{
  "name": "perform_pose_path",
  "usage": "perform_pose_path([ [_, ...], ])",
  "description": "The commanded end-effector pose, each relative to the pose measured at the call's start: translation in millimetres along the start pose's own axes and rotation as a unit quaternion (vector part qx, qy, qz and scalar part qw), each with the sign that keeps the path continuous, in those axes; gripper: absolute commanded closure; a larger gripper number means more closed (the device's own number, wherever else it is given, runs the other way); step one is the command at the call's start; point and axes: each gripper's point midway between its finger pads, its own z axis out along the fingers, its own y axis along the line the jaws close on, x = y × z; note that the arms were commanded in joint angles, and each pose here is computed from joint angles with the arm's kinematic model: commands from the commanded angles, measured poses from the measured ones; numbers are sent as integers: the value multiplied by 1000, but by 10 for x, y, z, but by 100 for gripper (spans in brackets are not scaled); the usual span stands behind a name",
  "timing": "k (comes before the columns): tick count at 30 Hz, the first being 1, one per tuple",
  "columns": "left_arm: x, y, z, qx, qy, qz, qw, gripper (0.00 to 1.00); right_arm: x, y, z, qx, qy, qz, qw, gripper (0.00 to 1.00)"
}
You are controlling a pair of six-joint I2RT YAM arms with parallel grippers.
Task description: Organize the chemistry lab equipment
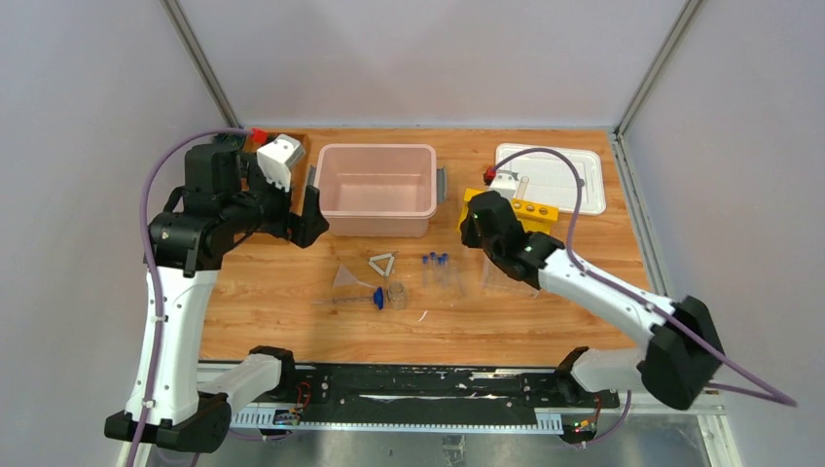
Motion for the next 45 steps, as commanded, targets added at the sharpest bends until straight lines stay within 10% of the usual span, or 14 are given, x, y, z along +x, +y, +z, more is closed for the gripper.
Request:
perform_pose_path([
  [1,-232,-168,-207,30,-51,46,997,0,-301,358,-541,-80,-30,46,995,100],
  [20,-343,-749,-306,193,-74,7,978,15,-1282,2518,-1607,-401,-74,133,903,100],
  [45,-306,-780,135,245,-89,-96,961,58,-1210,2809,-1696,-438,-63,188,877,100],
])
